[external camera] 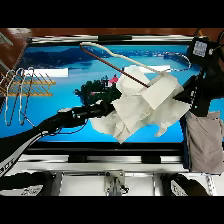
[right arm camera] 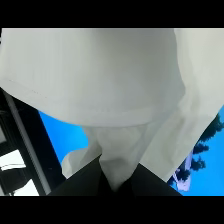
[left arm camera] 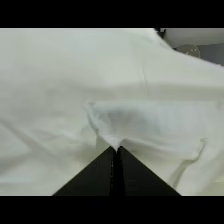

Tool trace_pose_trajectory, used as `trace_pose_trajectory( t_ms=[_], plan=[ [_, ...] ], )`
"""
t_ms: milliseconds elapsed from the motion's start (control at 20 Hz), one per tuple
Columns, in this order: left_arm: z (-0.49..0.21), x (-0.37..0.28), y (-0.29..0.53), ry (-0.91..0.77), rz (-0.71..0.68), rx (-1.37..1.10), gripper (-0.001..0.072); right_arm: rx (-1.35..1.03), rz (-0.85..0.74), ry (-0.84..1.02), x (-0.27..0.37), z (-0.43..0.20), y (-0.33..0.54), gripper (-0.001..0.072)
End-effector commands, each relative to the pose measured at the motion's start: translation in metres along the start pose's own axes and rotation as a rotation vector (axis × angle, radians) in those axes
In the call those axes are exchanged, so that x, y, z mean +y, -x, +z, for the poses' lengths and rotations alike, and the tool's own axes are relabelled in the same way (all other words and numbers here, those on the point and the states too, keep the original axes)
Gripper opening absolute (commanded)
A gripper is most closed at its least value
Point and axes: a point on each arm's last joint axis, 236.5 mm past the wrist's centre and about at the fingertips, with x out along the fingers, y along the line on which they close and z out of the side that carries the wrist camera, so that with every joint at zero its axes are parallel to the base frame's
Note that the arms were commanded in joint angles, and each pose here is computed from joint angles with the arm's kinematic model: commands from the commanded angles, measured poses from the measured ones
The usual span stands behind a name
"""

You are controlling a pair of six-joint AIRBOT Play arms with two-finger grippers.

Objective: Fold the shirts.

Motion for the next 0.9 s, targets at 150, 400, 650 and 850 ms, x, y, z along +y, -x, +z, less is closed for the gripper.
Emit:
trace_pose_trajectory(
  t_ms=[150,400,650,850],
  plan=[
    [0.091,-0.044,0.069,-0.110,-0.204,-0.165,0.0052,-0.018,0.023,-0.052,0.005,0.005,0.000,0.0083],
    [0.160,-0.104,0.140,-0.254,-0.325,-0.322,0.0052,-0.057,0.055,-0.057,0.013,0.014,0.000,0.0082],
    [0.170,-0.195,0.161,-0.462,-0.481,-0.323,0.0052,-0.032,0.099,-0.038,0.019,0.018,-0.013,0.0082],
    [0.175,-0.235,0.180,-0.587,-0.499,-0.348,0.0052,0.041,0.128,-0.027,0.021,0.014,-0.031,0.0082]
  ],
)
